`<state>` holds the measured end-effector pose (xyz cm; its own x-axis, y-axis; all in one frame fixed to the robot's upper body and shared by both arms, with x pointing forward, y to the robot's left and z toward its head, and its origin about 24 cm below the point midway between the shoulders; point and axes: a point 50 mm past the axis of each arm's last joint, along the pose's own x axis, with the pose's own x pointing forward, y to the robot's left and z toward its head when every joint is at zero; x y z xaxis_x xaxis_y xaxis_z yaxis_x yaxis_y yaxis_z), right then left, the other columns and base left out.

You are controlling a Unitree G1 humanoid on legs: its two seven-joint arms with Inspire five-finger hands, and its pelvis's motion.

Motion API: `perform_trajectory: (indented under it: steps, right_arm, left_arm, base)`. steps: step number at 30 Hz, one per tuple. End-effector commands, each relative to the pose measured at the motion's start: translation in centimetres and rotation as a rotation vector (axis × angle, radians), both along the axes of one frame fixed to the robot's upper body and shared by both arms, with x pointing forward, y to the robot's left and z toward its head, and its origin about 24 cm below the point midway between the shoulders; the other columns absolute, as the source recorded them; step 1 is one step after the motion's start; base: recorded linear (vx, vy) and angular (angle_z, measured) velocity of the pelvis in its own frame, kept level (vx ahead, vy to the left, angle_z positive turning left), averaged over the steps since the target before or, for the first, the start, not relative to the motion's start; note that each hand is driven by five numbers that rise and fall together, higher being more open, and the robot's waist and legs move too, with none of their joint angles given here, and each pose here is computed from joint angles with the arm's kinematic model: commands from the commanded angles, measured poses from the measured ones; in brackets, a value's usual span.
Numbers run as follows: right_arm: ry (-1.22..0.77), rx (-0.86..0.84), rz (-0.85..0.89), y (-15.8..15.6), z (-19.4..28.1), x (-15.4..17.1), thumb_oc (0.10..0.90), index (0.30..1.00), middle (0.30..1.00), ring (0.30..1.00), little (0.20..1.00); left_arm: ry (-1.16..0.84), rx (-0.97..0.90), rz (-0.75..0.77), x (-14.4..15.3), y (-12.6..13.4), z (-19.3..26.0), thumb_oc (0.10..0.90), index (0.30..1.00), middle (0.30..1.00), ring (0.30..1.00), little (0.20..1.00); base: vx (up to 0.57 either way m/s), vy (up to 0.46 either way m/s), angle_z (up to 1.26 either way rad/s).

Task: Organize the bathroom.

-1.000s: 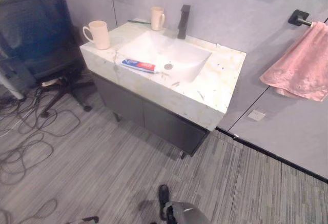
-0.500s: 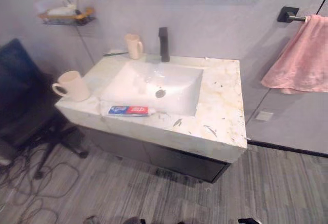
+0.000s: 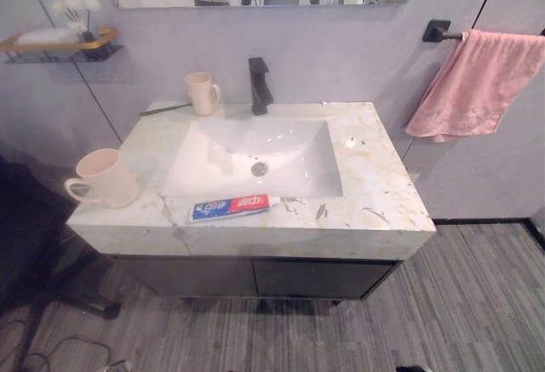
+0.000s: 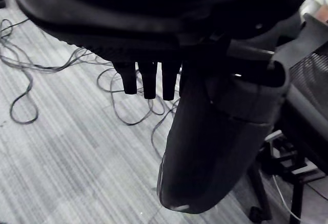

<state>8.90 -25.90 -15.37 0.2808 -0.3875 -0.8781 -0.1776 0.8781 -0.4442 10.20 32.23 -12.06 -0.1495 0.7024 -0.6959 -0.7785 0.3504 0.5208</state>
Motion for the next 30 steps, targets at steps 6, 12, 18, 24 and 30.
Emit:
perform_trajectory:
  steps: [6, 12, 18, 24, 30]
  right_arm:
    - [0.014, -0.069, -0.061, -2.6, 0.7, -0.5, 0.800, 0.900, 0.900, 0.900, 0.900]
    - [0.043, -0.065, -0.057, -2.5, 0.5, -1.5, 0.800, 0.900, 0.900, 0.900, 0.900]
    - [0.038, -0.081, -0.071, -3.6, 0.9, -1.5, 0.800, 0.900, 0.900, 0.900, 0.900]
    - [0.070, -0.078, -0.082, -4.0, 0.9, -2.2, 0.800, 0.900, 0.900, 0.900, 0.900]
    - [0.101, -0.046, -0.074, -3.3, 0.5, -2.7, 0.800, 0.900, 0.900, 0.900, 0.900]
  left_arm:
    - [-0.173, 0.224, 0.388, 0.1, 4.8, 3.5, 0.800, 0.900, 0.900, 0.900, 0.900]
    - [-0.331, 0.640, 0.607, 2.4, 10.3, 11.9, 0.800, 0.900, 0.900, 0.900, 0.900]
    - [-0.501, 0.945, 0.778, 2.5, 14.3, 20.8, 0.800, 0.900, 0.900, 0.900, 0.900]
    - [-0.768, 1.253, 0.662, 4.8, 14.5, 33.3, 0.800, 0.900, 0.900, 0.900, 0.900]
    - [-0.864, 1.702, 0.391, 5.1, 8.7, 45.5, 0.800, 0.900, 0.900, 0.900, 0.900]
  base:
    - [0.05, 0.083, -0.07]
    - [0.03, -0.006, 0.08]
    - [0.03, -0.018, 0.11]
    - [0.05, -0.034, 0.14]
    - [0.04, -0.043, 0.11]
